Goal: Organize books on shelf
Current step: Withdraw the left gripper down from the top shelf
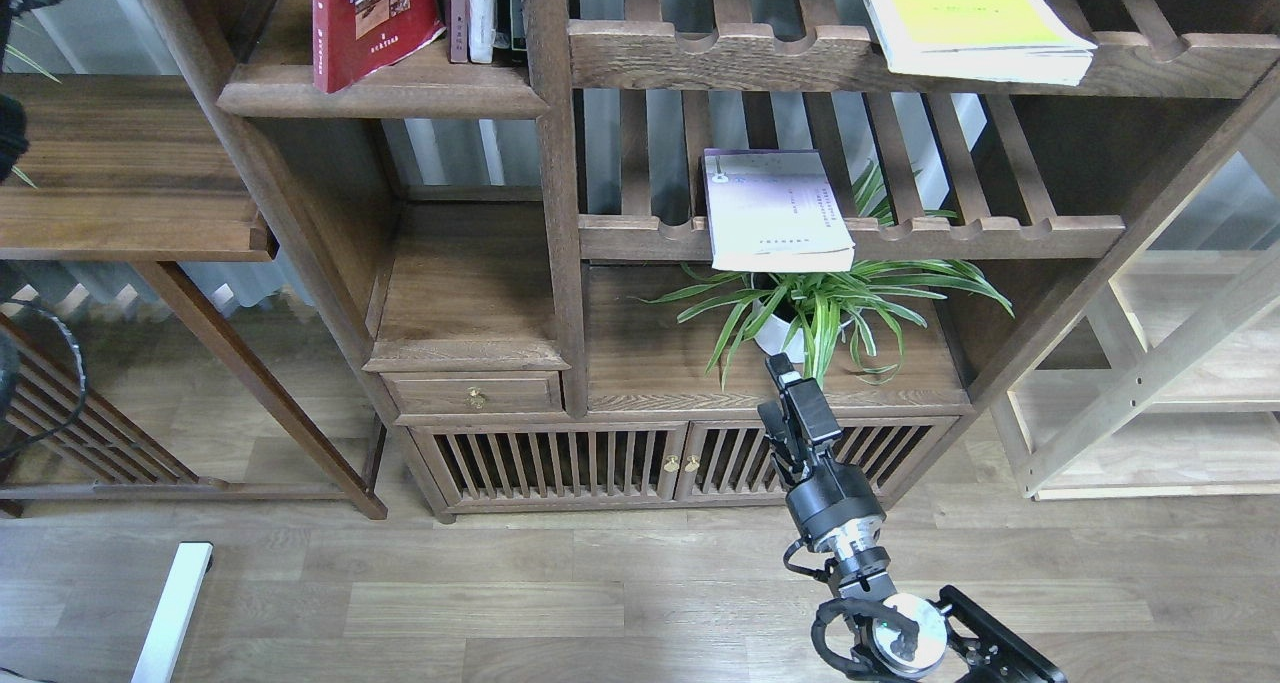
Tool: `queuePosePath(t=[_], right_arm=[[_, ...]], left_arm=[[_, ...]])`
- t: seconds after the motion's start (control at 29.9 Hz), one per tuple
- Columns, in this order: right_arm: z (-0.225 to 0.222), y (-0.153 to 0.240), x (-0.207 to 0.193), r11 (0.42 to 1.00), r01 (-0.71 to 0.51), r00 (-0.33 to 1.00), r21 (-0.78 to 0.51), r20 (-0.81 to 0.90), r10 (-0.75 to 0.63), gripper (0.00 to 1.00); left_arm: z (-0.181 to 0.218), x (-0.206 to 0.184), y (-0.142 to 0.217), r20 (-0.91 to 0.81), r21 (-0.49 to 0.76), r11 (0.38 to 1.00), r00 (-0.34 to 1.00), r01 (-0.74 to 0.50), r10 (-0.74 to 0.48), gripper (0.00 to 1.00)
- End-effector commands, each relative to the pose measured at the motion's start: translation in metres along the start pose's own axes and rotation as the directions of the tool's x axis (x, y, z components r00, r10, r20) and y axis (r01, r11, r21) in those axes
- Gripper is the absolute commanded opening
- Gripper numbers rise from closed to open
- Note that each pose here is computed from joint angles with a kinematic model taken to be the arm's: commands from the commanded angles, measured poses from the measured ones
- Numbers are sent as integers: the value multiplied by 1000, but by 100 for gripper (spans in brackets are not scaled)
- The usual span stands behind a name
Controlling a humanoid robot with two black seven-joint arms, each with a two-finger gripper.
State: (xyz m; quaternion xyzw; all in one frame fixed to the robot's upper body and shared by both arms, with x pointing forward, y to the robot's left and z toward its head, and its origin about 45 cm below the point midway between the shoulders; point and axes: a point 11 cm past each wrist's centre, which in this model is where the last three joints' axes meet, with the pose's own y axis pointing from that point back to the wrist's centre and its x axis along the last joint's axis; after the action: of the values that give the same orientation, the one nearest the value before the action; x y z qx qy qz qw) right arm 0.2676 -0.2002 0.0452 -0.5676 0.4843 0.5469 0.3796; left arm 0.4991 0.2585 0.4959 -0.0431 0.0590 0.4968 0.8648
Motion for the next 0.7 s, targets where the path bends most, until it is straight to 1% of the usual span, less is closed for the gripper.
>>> queuePosePath(t=[0.0, 0.17, 0.23, 0.37, 0.43, 0.57, 0.67], right_arm=[[0, 0, 0, 1000, 0, 1000, -2, -1, 0, 99], [1, 0, 0, 1000, 1, 1000, -6, -2, -1, 99], [2, 0, 0, 1000, -1, 1000, -9, -2, 1, 99], [2, 1, 1, 1000, -3, 1000, -9, 0, 3, 99], [2, 2, 2, 1000, -6, 1000, -8, -1, 6, 99], [1, 8, 7, 1000, -20, 1000, -6, -2, 20, 99], [1, 9, 8, 1000, -23, 1000, -6, -1, 23, 99]], left_arm=[[11, 5, 13, 38, -20, 1000, 999, -7, 8, 49], [17, 13, 31, 82, -25, 1000, 996, -18, 20, 50], [14, 11, 35, 99, -21, 1000, 995, -11, 13, 55], [3, 8, 46, 127, -2, 1000, 992, -2, 2, 60], [-1, 9, 52, 131, 2, 1000, 991, 2, -2, 61], [-12, -3, 66, 81, -7, 998, 995, 63, -62, 62], [-25, 0, 77, 72, 11, 998, 995, 63, -64, 62]])
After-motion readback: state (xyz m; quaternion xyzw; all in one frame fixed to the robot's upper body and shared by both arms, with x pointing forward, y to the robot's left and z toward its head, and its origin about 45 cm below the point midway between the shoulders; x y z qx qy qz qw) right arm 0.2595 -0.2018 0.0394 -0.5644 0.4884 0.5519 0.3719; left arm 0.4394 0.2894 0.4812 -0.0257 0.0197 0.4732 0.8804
